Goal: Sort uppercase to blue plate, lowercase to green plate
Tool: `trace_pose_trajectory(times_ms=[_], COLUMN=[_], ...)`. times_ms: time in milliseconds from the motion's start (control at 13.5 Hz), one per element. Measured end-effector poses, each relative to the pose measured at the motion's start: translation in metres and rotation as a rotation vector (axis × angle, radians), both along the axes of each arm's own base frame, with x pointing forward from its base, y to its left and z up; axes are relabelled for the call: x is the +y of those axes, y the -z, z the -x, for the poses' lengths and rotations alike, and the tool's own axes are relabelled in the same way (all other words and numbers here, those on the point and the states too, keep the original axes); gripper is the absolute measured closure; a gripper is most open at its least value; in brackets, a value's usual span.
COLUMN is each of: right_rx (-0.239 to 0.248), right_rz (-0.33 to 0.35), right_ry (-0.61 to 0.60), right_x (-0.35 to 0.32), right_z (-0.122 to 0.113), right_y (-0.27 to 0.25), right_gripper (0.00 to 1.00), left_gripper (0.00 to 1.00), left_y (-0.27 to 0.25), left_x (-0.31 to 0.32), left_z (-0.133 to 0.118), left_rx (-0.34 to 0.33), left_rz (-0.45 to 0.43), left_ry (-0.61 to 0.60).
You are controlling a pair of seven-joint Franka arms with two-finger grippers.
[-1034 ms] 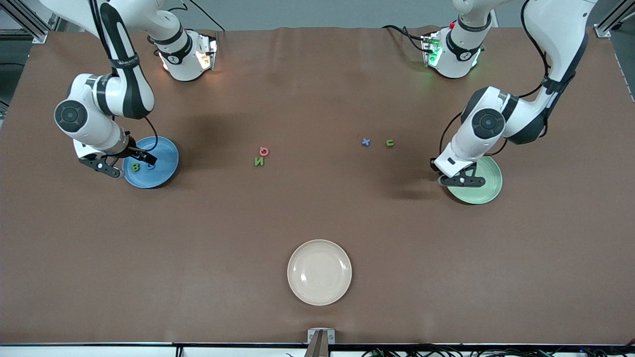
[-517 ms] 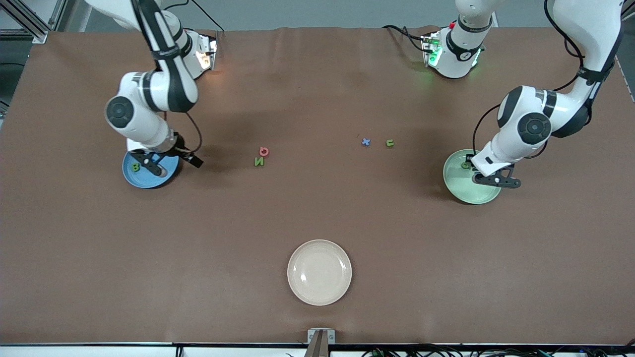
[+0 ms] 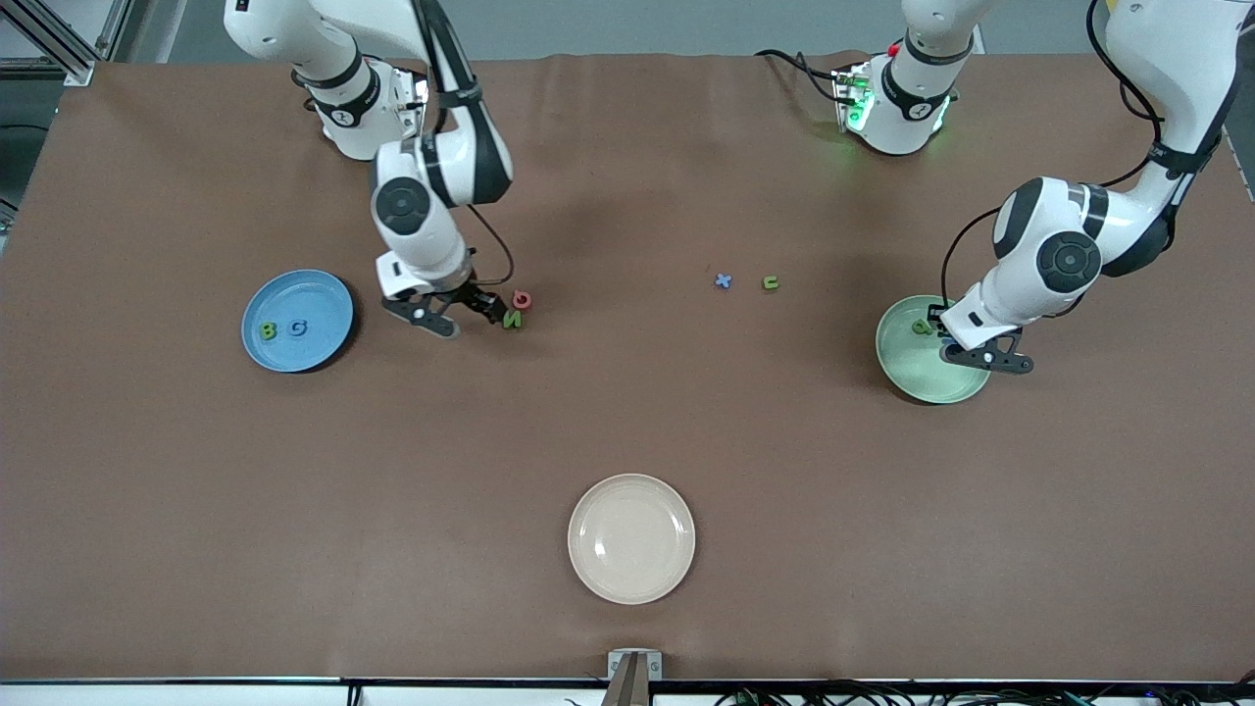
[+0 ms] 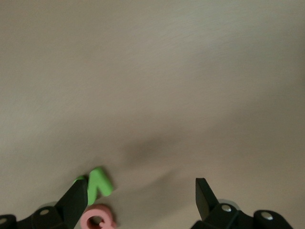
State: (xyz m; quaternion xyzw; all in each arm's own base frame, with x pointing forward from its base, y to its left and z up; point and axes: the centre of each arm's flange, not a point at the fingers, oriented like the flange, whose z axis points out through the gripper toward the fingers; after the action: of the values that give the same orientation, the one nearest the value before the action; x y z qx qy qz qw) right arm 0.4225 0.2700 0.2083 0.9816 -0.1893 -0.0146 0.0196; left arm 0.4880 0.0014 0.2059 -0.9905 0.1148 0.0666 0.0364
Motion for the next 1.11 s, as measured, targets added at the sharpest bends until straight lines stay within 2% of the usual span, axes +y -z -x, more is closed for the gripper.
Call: trace_pose_trajectory(times_ms=[148, 221, 443, 664, 886, 1034, 1107], right_rx=[-0.011, -0.011, -0.023, -0.039, -0.038, -0.038, -0.038], right_rz=[0.008, 0.004, -0.006, -0.009, 0.001, 0.003, 0.003], right_ry=[-0.086, -0.111, -0.155, -0.165, -0.171, -0.170, -0.170], right_x=[0.016, 0.022, 0.035, 0.044, 0.046, 0.045, 0.045], right_z=[0.000, 0.000, 0.003, 0.010, 0.014, 0.013, 0.013], right_y=[0.006, 0.007, 0.011, 0.025, 0.034, 0.035, 0.035], right_gripper=[0.00, 0.00, 0.00, 0.04, 0.12, 0.30, 0.30], left_gripper=[0.73, 0.66, 0.35, 0.02, 0.00, 0.00, 0.00], left_y=[0.004, 0.005, 0.003, -0.010, -0.027, -0.035, -0.038], left_x=[0.001, 0.000, -0.004, -0.039, -0.110, -0.159, -0.180], left_z=[0.000, 0.000, -0.002, -0.004, 0.008, 0.023, 0.031], left_rx=[-0.005, -0.005, -0.012, -0.028, -0.038, -0.060, -0.067], left_rz=[0.009, 0.011, 0.011, 0.011, -0.004, -0.001, 0.005], left_ry=[0.007, 0.010, 0.021, 0.062, -0.005, -0.086, -0.124])
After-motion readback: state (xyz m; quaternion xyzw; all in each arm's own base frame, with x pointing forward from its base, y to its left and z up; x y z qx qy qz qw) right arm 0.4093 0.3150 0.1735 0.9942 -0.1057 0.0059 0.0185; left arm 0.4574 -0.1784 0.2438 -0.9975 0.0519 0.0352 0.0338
